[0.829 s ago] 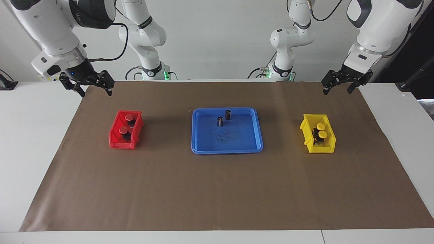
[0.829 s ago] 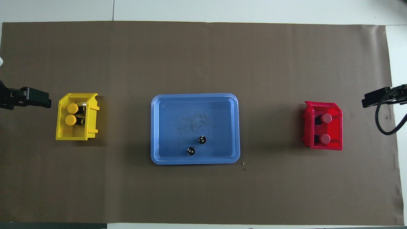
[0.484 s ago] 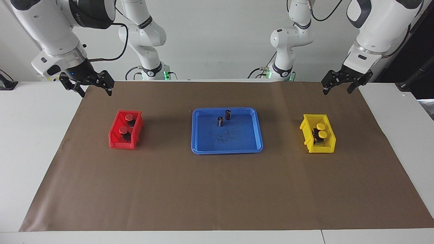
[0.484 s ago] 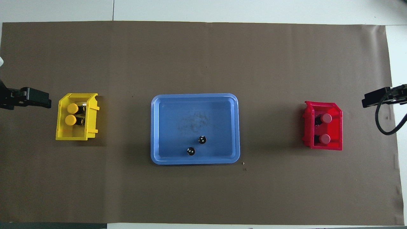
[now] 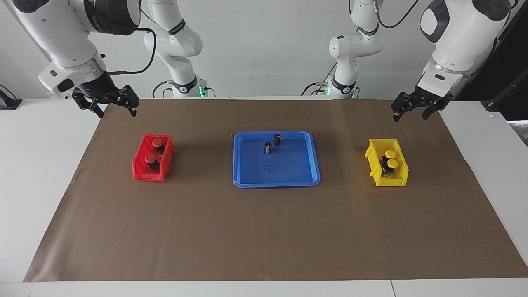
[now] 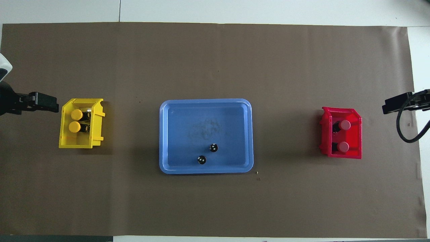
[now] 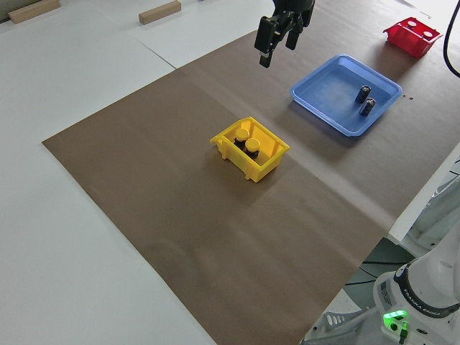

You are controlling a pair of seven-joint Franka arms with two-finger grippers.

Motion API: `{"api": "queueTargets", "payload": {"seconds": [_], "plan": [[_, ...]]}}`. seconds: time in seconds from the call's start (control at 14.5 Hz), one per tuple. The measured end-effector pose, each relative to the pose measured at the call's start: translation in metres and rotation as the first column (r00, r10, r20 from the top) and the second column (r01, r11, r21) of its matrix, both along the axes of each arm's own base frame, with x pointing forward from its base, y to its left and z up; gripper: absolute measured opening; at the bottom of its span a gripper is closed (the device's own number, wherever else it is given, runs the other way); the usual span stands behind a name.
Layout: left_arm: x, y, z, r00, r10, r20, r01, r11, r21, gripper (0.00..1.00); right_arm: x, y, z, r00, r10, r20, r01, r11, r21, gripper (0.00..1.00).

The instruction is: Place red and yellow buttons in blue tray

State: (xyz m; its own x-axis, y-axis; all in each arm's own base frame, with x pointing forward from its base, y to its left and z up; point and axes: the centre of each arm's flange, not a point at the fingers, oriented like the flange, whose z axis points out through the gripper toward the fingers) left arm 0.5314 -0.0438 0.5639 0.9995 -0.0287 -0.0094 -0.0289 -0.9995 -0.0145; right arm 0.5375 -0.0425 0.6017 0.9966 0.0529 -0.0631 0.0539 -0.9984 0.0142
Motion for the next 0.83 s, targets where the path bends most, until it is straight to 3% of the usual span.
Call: {"api": "queueTargets", "payload": {"seconds": [0.35,0.55,0.69,0.83], "plan": [[0.012,0.005,-0.098,1.0,0.006,0.003,-0.006,1.0,-0.011,0.99,0.008,-0.001,-0.014,1.0,0.0,-0.001,0.0,1.0,0.001,1.0],[0.025,0.019,-0.13,1.0,0.029,0.001,-0.029,0.999,-0.022,0.99,0.032,-0.002,-0.078,1.0,-0.011,0.002,0.011,1.0,0.005,1.0],[0.028,0.025,-0.143,0.999,0.039,-0.017,-0.039,0.999,-0.025,0.98,0.037,0.0,-0.133,1.0,-0.019,0.008,0.019,1.0,0.008,1.0],[0.028,0.026,-0.147,0.999,0.039,-0.025,-0.039,0.999,-0.025,0.78,0.028,0.002,-0.177,0.999,-0.04,-0.001,0.04,0.999,0.037,1.0]]}}
